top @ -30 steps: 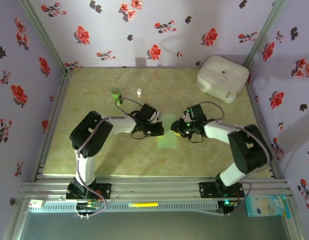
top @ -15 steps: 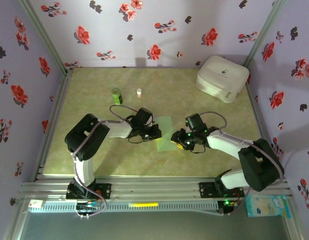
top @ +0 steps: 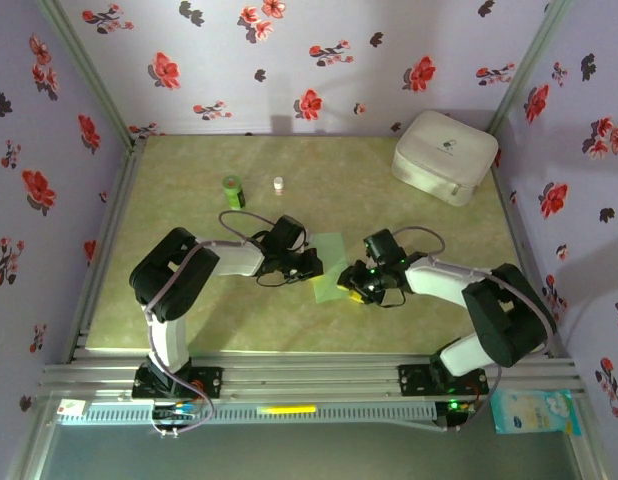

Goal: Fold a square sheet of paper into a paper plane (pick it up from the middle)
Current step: Turn over the paper at the center of the table.

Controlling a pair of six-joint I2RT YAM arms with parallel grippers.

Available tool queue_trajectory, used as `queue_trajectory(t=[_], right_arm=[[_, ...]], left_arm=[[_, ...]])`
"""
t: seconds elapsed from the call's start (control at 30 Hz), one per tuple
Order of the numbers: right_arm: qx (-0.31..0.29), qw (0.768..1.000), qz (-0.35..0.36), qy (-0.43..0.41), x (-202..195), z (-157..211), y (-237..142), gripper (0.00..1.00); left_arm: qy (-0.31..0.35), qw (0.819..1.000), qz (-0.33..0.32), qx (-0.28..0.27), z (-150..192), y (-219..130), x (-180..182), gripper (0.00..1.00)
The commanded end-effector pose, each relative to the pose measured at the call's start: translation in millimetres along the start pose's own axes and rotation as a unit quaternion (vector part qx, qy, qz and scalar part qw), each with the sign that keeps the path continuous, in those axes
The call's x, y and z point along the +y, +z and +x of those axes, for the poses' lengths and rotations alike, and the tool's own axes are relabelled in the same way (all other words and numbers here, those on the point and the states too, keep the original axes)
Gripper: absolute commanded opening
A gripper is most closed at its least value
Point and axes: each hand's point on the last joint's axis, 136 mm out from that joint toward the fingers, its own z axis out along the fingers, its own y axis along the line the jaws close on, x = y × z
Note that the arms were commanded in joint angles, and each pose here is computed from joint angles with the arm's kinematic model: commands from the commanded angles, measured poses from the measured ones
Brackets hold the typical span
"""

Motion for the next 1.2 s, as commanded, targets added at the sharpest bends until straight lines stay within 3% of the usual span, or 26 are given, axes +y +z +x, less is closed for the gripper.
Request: queue_trajectory(t=[0.0,0.3,0.77,1.03,1.17], right_arm=[[-0.007,1.0,-0.012,-0.001,9,-5,4,0.41],[-0.034,0.997,-0.062,-0.021,36,-21,3,0.45],[-0.055,0.993,-0.104,-0.025,46,-50,5,0.47],[-0.052,0.993,-0.101,-0.005,35,-57,14,0.44],[-0.053,0.993,-0.102,-0.01,32,-59,17,0.36]], left_arm=[[-0.011,0.999,-0.039,0.021,18,1,22,0.02],[-0.008,0.999,-0.038,0.019,17,0,21,0.03],[-0.006,0.999,-0.036,0.014,14,-3,20,0.03],[-0.008,1.0,-0.03,0.007,10,-6,17,0.03],[-0.008,1.0,-0.029,0.004,9,-7,18,0.03]])
